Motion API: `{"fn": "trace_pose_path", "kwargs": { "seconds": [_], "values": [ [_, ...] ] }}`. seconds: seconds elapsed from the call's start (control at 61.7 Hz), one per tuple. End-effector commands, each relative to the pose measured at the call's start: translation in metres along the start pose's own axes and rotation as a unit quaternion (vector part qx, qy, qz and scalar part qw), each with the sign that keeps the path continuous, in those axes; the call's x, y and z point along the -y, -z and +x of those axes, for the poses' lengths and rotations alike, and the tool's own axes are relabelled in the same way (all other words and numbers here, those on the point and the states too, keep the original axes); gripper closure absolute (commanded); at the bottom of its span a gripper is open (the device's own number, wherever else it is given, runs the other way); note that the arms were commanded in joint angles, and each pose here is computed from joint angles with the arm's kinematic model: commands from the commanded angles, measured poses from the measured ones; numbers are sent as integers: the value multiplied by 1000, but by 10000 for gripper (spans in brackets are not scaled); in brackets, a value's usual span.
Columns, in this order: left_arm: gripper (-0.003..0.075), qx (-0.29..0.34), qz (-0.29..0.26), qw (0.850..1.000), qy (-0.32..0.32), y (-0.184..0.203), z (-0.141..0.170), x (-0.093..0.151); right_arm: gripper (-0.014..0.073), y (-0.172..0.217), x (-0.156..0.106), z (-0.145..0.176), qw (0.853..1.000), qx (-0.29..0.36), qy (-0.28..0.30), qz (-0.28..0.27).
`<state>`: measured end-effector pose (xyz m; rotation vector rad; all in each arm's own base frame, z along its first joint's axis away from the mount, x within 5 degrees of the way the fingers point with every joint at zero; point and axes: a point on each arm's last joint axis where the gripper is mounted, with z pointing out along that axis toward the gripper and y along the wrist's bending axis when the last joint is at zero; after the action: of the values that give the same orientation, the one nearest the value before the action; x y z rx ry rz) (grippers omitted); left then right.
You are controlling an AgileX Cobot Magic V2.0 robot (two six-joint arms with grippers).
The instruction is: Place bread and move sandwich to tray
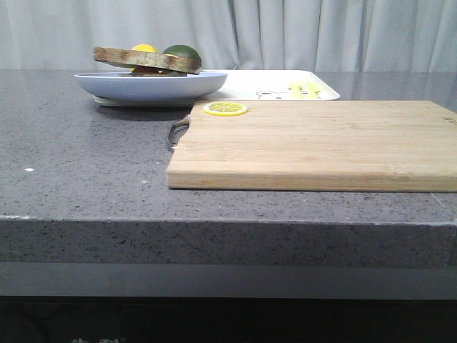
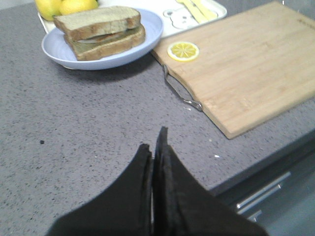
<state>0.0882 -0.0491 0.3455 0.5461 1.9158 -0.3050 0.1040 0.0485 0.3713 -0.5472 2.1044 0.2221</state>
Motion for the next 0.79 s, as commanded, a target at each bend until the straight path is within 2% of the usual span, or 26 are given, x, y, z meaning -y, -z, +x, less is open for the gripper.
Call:
{"fn": "trace_pose_path", "kwargs": {
  "seconds": [0.0, 0.178, 0.357, 0.551, 0.779],
  "values": [
    [738, 82, -29, 996, 20, 8, -1, -5, 713, 5, 2, -10, 999, 41, 3, 9],
    [738, 144, -134, 979, 45, 13, 49, -16, 713, 5, 2, -10, 999, 41, 3, 9],
    [738, 183, -203, 959, 79, 8, 101, -18, 713, 5, 2, -10, 999, 41, 3, 9],
    [738, 225, -209, 948, 83, 0, 135, -15, 713, 5, 2, -10, 999, 41, 3, 9],
    [738, 237, -208, 942, 118, -7, 147, -17, 713, 5, 2, -10, 999, 41, 3, 9]
  ]
}}
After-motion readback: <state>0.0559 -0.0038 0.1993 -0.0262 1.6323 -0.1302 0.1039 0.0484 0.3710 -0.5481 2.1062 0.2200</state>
